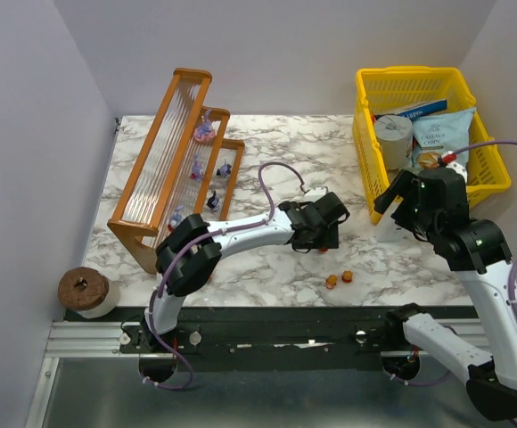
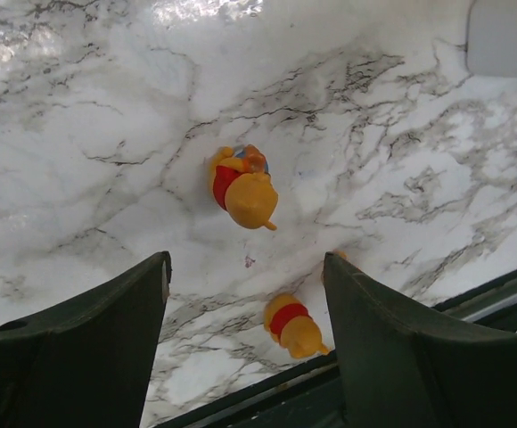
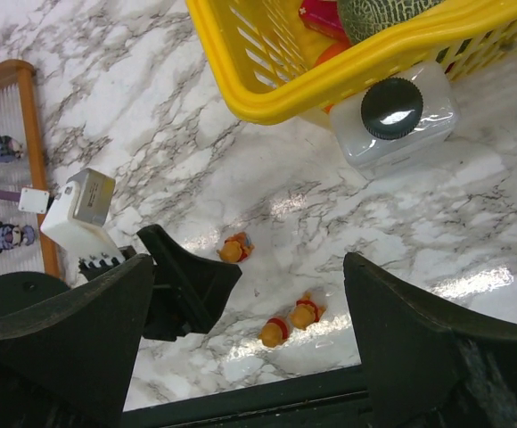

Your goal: Place and organize the plastic toys onto the shelf

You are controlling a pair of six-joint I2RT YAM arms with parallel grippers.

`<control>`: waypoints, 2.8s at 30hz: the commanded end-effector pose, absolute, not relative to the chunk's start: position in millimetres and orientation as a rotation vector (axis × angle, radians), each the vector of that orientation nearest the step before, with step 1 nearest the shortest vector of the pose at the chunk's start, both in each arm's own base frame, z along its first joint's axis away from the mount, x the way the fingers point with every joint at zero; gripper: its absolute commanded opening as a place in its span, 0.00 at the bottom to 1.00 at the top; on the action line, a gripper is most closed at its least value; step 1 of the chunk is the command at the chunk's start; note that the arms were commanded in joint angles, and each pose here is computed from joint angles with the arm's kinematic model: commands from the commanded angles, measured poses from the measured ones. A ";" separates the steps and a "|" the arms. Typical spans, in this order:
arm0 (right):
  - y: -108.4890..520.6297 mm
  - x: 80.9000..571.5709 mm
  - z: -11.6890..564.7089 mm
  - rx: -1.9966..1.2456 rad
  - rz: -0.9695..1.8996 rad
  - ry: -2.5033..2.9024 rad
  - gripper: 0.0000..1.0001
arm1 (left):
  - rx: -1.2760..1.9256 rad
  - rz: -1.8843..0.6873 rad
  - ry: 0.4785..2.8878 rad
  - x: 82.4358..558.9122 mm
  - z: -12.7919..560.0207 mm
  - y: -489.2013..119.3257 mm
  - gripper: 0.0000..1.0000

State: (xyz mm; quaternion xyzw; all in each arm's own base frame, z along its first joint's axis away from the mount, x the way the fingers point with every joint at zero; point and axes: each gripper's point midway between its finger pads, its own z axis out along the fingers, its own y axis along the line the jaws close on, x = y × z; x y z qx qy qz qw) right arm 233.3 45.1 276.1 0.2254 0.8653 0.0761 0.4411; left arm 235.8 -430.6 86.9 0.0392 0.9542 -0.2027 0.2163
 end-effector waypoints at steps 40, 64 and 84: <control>46.0 191.8 247.2 0.334 0.221 2.213 0.93 | -0.299 -0.295 2.562 260.6 49.1 -441.6 0.44; 51.7 208.3 256.3 0.338 0.240 2.182 0.92 | 0.563 -0.278 2.449 244.1 204.5 -376.8 0.00; 64.9 218.8 247.3 0.302 0.312 2.157 0.91 | 0.343 -0.025 2.304 222.2 362.4 -133.3 0.00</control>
